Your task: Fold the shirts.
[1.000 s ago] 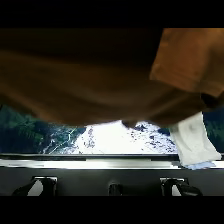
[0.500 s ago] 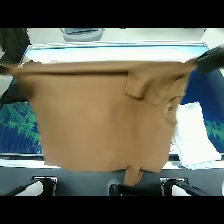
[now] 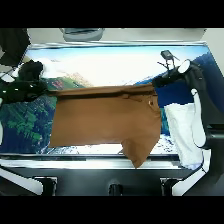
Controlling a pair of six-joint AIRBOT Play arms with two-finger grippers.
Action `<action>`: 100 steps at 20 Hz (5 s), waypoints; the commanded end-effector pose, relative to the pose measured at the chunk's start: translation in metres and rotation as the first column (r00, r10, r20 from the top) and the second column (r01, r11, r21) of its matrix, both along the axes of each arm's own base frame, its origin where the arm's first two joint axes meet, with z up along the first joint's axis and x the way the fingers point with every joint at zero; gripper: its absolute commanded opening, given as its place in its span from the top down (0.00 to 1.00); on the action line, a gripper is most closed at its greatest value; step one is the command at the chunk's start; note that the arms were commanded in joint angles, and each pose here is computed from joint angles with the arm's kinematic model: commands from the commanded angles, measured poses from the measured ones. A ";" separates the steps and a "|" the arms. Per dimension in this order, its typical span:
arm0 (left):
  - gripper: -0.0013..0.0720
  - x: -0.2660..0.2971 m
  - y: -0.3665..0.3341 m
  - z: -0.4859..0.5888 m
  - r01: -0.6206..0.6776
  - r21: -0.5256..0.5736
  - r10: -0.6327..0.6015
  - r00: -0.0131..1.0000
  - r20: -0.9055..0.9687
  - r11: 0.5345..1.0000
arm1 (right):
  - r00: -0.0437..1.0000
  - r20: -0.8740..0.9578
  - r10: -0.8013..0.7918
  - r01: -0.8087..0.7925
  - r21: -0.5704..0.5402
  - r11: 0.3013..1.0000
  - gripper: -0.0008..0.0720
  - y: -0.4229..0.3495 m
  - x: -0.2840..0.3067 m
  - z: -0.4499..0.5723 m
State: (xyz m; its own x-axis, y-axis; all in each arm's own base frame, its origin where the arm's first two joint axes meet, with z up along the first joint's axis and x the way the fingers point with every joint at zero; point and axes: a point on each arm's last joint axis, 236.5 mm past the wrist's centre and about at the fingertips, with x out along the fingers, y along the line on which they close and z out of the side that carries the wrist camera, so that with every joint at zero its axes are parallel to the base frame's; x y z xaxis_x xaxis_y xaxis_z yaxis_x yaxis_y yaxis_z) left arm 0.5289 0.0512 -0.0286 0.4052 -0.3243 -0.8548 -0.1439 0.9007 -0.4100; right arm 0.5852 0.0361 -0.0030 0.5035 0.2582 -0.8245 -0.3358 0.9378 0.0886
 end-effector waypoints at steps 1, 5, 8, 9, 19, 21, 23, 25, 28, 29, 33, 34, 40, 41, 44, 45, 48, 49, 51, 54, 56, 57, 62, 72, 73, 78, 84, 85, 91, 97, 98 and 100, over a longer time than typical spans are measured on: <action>0.95 0.015 -0.006 -0.022 -0.006 -0.052 0.006 1.000 0.001 0.999 | 0.999 0.041 -0.032 0.031 0.023 0.999 0.93 0.000 0.016 -0.009; 0.95 -0.032 -0.007 0.011 0.117 -0.072 -0.124 0.987 -0.100 0.990 | 0.982 -0.162 0.093 -0.099 -0.024 0.995 0.93 -0.021 -0.058 0.020; 0.95 -0.089 -0.002 -0.005 0.161 -0.085 -0.180 0.928 -0.327 0.983 | 0.870 -0.469 0.153 -0.180 -0.013 0.984 0.93 -0.027 -0.139 0.001; 0.95 -0.099 -0.003 -0.014 0.156 -0.097 -0.181 0.913 -0.365 0.983 | 0.842 -0.515 0.160 -0.183 0.007 0.983 0.93 -0.024 -0.152 -0.009; 0.95 -0.138 -0.017 -0.062 0.115 -0.166 -0.184 0.850 -0.494 0.979 | 0.819 -0.566 0.100 -0.041 0.116 0.992 0.93 0.001 -0.168 -0.072; 0.81 -0.137 -0.018 -0.058 0.116 -0.172 -0.186 0.854 -0.486 0.978 | 0.832 -0.547 0.095 -0.040 0.112 0.993 0.83 -0.001 -0.164 -0.064; 0.42 -0.136 -0.013 -0.042 0.121 -0.169 -0.187 0.863 -0.470 0.978 | 0.860 -0.500 0.102 -0.057 0.105 0.993 0.49 -0.004 -0.158 -0.040; 0.41 -0.135 -0.003 -0.015 0.119 -0.155 -0.176 0.880 -0.442 0.981 | 0.889 -0.448 0.095 -0.060 0.092 0.994 0.45 -0.018 -0.158 0.002; 0.41 -0.157 0.025 0.014 0.068 -0.071 -0.092 0.896 -0.435 0.995 | 0.882 -0.457 0.113 -0.084 0.082 0.993 0.38 -0.041 -0.195 0.047; 0.41 -0.177 0.028 0.015 0.056 -0.054 -0.075 0.885 -0.460 0.997 | 0.870 -0.480 0.117 -0.099 0.063 0.993 0.35 -0.046 -0.210 0.052; 0.41 -0.274 0.007 -0.030 -0.037 -0.067 -0.003 0.855 -0.518 0.997 | 0.877 -0.466 0.120 -0.091 0.084 0.992 0.35 -0.032 -0.244 0.044; 0.41 -0.294 -0.002 -0.044 -0.044 -0.077 -0.003 0.852 -0.524 0.996 | 0.879 -0.458 0.131 -0.089 0.111 0.990 0.35 -0.024 -0.250 0.040; 0.44 -0.312 -0.021 -0.078 -0.076 -0.108 0.012 0.868 -0.496 0.991 | 0.862 -0.479 0.164 -0.116 0.129 0.985 0.35 -0.019 -0.268 0.031; 0.44 -0.306 -0.022 -0.078 -0.091 -0.112 0.027 0.878 -0.477 0.990 | 0.862 -0.478 0.168 -0.120 0.128 0.984 0.35 -0.019 -0.268 0.031; 0.44 -0.295 -0.025 -0.081 -0.127 -0.132 0.055 0.891 -0.451 0.983 | 0.862 -0.477 0.171 -0.124 0.129 0.984 0.35 -0.019 -0.268 0.031; 0.45 -0.293 -0.029 -0.082 -0.141 -0.149 0.060 0.891 -0.450 0.979 | 0.862 -0.478 0.171 -0.124 0.128 0.984 0.35 -0.019 -0.269 0.031; 0.62 -0.290 -0.037 -0.087 -0.152 -0.166 0.063 0.892 -0.448 0.974 | 0.856 -0.485 0.177 -0.129 0.130 0.983 0.35 -0.019 -0.271 0.031; 0.77 -0.291 -0.038 -0.088 -0.149 -0.166 0.059 0.891 -0.450 0.975 | 0.853 -0.491 0.176 -0.131 0.125 0.983 0.35 -0.020 -0.273 0.030; 0.93 -0.292 -0.040 -0.087 -0.146 -0.171 0.053 0.889 -0.454 0.974 | 0.843 -0.509 0.173 -0.130 0.119 0.984 0.35 -0.021 -0.281 0.026; 0.95 -0.294 -0.041 -0.086 -0.136 -0.178 0.040 0.889 -0.457 0.975 | 0.824 -0.538 0.180 -0.098 0.177 0.979 0.32 -0.001 -0.323 0.003; 0.95 -0.294 -0.041 -0.086 -0.121 -0.178 0.029 0.894 -0.448 0.977 | 0.825 -0.538 0.170 -0.040 0.245 0.969 0.30 0.021 -0.351 -0.022; 0.95 -0.294 -0.041 -0.085 -0.115 -0.179 0.024 0.895 -0.445 0.977 | 0.827 -0.541 0.153 -0.012 0.255 0.967 0.30 0.026 -0.359 -0.039; 0.95 -0.295 -0.042 -0.085 -0.098 -0.182 0.007 0.897 -0.442 0.978 | 0.786 -0.610 0.100 0.070 0.250 0.966 0.30 0.030 -0.384 -0.086; 0.95 -0.291 -0.039 -0.086 -0.098 -0.171 0.015 0.904 -0.428 0.980 | 0.790 -0.613 0.006 0.218 0.290 0.932 0.61 0.040 -0.362 -0.115; 0.95 -0.291 -0.039 -0.086 -0.097 -0.170 0.015 0.904 -0.427 0.981 | 0.778 -0.627 0.027 0.209 0.299 0.931 0.93 0.043 -0.367 -0.113; 0.95 -0.260 -0.024 -0.050 -0.033 -0.118 -0.003 0.956 -0.293 0.992 | 0.862 -0.489 0.131 0.035 0.315 0.948 0.93 0.039 -0.343 -0.076; 0.95 -0.200 -0.009 0.029 -0.093 -0.106 0.083 0.992 -0.093 0.990 | 0.974 -0.216 0.075 -0.019 0.250 0.968 0.93 0.017 -0.247 0.019; 0.95 -0.191 -0.006 0.034 -0.102 -0.102 0.094 0.992 -0.082 0.990 | 0.979 -0.195 0.049 0.001 0.249 0.968 0.93 0.013 -0.231 0.024; 0.95 -0.113 -0.015 0.027 -0.047 -0.111 0.038 0.996 -0.078 0.993 | 0.992 -0.126 -0.025 0.061 0.289 0.955 0.93 -0.004 -0.134 0.017; 0.95 -0.044 -0.019 -0.013 -0.062 -0.148 0.041 0.990 -0.137 0.987 | 0.987 -0.123 -0.101 0.140 0.377 0.916 0.93 -0.006 -0.068 -0.020; 0.95 -0.042 -0.022 -0.022 -0.057 -0.151 0.035 0.988 -0.148 0.987 | 0.986 -0.133 -0.101 0.144 0.373 0.917 0.93 -0.002 -0.066 -0.031; 0.95 -0.044 -0.026 -0.042 -0.057 -0.162 0.026 0.981 -0.190 0.985 | 0.983 -0.165 -0.082 0.135 0.343 0.930 0.93 0.004 -0.068 -0.055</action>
